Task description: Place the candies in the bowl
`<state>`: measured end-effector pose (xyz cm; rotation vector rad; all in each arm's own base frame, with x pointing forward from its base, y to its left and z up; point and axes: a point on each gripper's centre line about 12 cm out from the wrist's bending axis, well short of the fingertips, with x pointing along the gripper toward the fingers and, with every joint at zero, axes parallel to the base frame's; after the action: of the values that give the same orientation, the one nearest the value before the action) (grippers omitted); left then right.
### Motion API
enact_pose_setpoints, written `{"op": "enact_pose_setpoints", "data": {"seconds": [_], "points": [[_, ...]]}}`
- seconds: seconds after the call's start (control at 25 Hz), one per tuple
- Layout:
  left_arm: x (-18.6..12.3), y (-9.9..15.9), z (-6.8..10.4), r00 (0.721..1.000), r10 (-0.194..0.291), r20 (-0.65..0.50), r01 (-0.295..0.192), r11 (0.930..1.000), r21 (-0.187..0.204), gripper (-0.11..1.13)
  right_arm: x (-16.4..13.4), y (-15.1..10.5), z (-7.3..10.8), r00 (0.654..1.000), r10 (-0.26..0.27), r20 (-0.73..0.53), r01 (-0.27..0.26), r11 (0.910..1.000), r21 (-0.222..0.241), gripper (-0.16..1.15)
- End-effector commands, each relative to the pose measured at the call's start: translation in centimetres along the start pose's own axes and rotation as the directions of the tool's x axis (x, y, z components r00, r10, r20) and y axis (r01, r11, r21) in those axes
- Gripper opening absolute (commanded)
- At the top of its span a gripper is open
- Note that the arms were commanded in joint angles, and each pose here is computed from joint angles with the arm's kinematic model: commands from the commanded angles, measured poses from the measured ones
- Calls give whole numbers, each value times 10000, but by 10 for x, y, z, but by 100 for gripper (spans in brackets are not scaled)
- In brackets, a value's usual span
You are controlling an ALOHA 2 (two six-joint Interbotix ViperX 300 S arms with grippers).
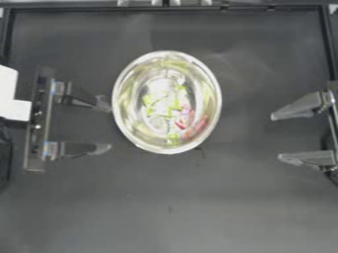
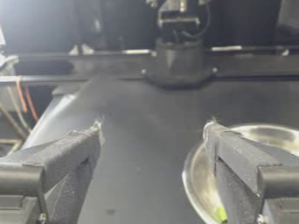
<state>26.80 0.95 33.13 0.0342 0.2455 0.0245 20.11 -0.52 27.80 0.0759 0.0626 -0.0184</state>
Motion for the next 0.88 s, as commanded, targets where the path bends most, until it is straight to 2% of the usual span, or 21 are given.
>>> {"op": "enact_pose_setpoints", "data": {"seconds": [0.04,0.28,0.88], "points": [[-13,-3,-3,9984,-58,568,58,10000,-2,96,2,-1,10,9997,-63,221,62,10000,15,99],[-27,-6,-20,9943,-127,1057,125,9999,28,96,2,-4,15,9992,-195,352,197,9998,-54,99],[-53,-6,-42,9854,-32,1705,62,9998,-169,96,2,-7,14,9988,-356,349,356,9994,2,99]]}}
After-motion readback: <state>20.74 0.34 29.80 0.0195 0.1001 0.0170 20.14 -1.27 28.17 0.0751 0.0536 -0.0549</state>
